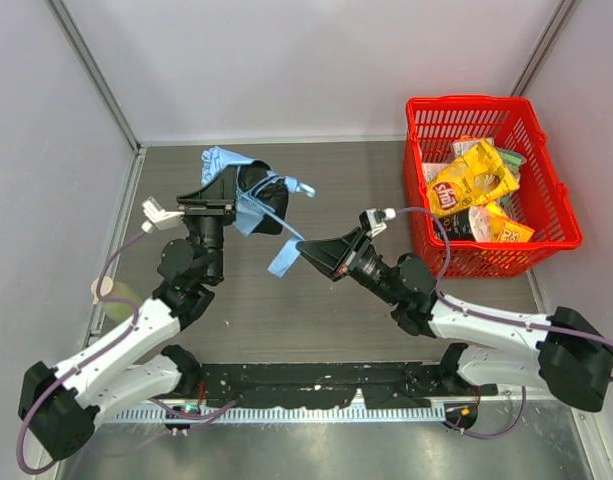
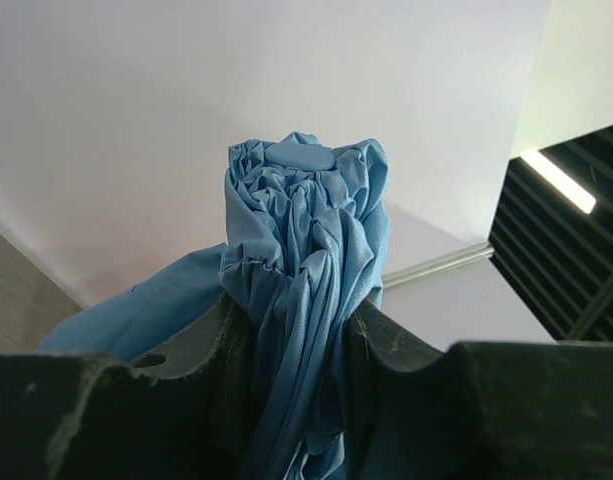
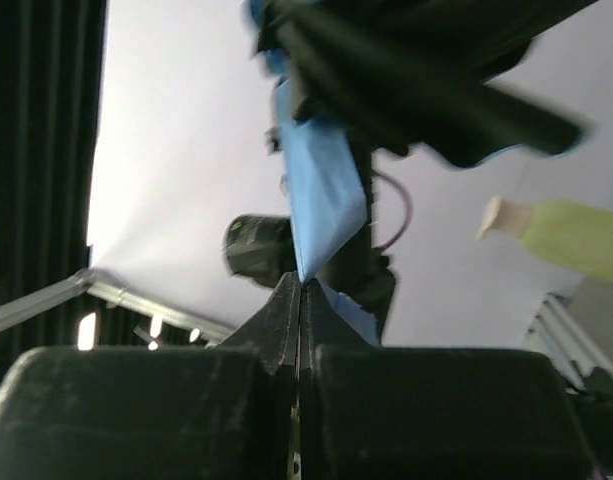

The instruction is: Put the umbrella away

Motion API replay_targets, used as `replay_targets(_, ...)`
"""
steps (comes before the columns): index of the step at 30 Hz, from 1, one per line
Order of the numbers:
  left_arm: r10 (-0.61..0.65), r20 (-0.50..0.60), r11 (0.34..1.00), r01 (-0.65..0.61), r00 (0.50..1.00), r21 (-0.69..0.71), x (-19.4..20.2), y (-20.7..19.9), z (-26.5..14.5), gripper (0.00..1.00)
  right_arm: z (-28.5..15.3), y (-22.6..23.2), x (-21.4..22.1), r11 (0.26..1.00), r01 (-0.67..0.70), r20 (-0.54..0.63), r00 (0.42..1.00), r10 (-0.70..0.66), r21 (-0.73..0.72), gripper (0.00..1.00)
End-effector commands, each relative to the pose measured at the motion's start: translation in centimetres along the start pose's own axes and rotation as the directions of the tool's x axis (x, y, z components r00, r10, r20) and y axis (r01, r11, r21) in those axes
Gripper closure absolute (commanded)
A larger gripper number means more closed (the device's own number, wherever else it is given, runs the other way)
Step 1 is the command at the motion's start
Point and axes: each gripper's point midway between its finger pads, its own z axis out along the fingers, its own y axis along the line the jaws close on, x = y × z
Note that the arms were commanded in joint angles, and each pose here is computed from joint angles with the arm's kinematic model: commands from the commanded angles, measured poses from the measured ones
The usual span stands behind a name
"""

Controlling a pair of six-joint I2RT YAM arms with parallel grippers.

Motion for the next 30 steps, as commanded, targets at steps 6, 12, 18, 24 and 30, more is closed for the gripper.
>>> replay_targets(6, -0.077, -0.107, 0.993, 0.086, 0.991, 0.08, -0.9, -5.9, -1.5, 1.0, -0.4, -4.0, -4.4, 0.921, 0.28, 0.007, 0.956, -0.292, 0.271, 0.99)
replay_targets(12, -0.077, -0.132, 0.993, 0.087, 0.988, 0.075, -0.8, -5.3, -2.3, 1.0, -1.0, -8.5, -4.7, 0.722, 0.501, -0.227, 0.864, -0.449, 0.477, 0.99)
replay_targets(18, -0.06, -0.141, 0.992, 0.075, 0.988, 0.105, -0.9, -6.5, -2.3, 1.0, -2.9, -13.4, -2.6, 0.647, 0.553, -0.418, 0.83, -0.37, 0.526, 0.99)
replay_targets(24, -0.084, -0.144, 0.989, 0.099, 0.986, 0.106, -1.1, -7.1, -2.4, 1.0, -4.0, -14.4, -1.3, 0.622, 0.63, -0.535, 0.76, -0.369, 0.465, 0.99)
replay_targets(30, -0.244, -0.149, 0.958, 0.262, 0.958, 0.116, -0.1, -6.5, -1.6, 1.0, 0.8, -9.9, 3.9, 0.767, 0.627, -0.452, 0.73, -0.513, 0.141, 0.99)
